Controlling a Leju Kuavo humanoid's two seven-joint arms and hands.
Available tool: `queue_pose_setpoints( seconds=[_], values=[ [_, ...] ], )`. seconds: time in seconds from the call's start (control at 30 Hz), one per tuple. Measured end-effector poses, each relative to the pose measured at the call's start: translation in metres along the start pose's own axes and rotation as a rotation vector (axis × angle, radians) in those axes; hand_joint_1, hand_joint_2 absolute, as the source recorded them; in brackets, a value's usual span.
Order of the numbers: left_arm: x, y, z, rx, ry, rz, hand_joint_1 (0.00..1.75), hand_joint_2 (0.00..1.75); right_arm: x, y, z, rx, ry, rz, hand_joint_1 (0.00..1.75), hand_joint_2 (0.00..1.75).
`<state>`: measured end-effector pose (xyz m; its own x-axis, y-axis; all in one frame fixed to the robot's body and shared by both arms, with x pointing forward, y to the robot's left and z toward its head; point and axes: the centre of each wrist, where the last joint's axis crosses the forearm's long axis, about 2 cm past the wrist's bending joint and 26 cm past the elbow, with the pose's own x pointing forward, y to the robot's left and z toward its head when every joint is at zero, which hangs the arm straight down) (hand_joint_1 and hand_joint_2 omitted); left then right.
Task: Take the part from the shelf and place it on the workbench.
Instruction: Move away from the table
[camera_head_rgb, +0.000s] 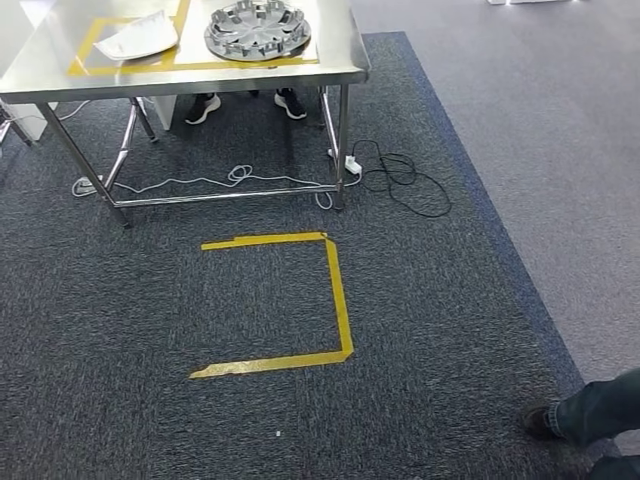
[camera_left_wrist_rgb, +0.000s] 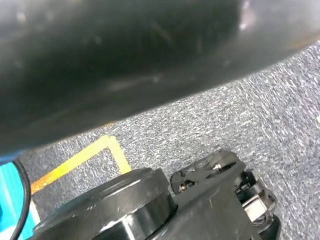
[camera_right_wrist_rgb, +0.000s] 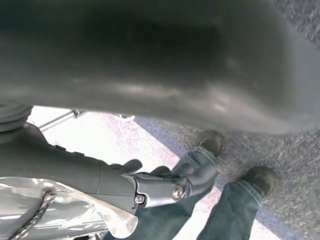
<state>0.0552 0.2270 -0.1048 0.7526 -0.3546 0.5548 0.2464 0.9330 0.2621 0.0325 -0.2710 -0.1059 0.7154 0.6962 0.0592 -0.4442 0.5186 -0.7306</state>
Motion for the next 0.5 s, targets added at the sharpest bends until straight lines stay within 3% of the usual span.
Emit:
queue_pose_setpoints(
  seconds=[0.5],
  values=[
    [0.0012,-0.0011,-0.0001,-0.004,0.0,-0.005,0.0,0.0,-0.0025,-0.0001,-0.0002,0.002,0.022,-0.058,0.0,0.0]
  ],
)
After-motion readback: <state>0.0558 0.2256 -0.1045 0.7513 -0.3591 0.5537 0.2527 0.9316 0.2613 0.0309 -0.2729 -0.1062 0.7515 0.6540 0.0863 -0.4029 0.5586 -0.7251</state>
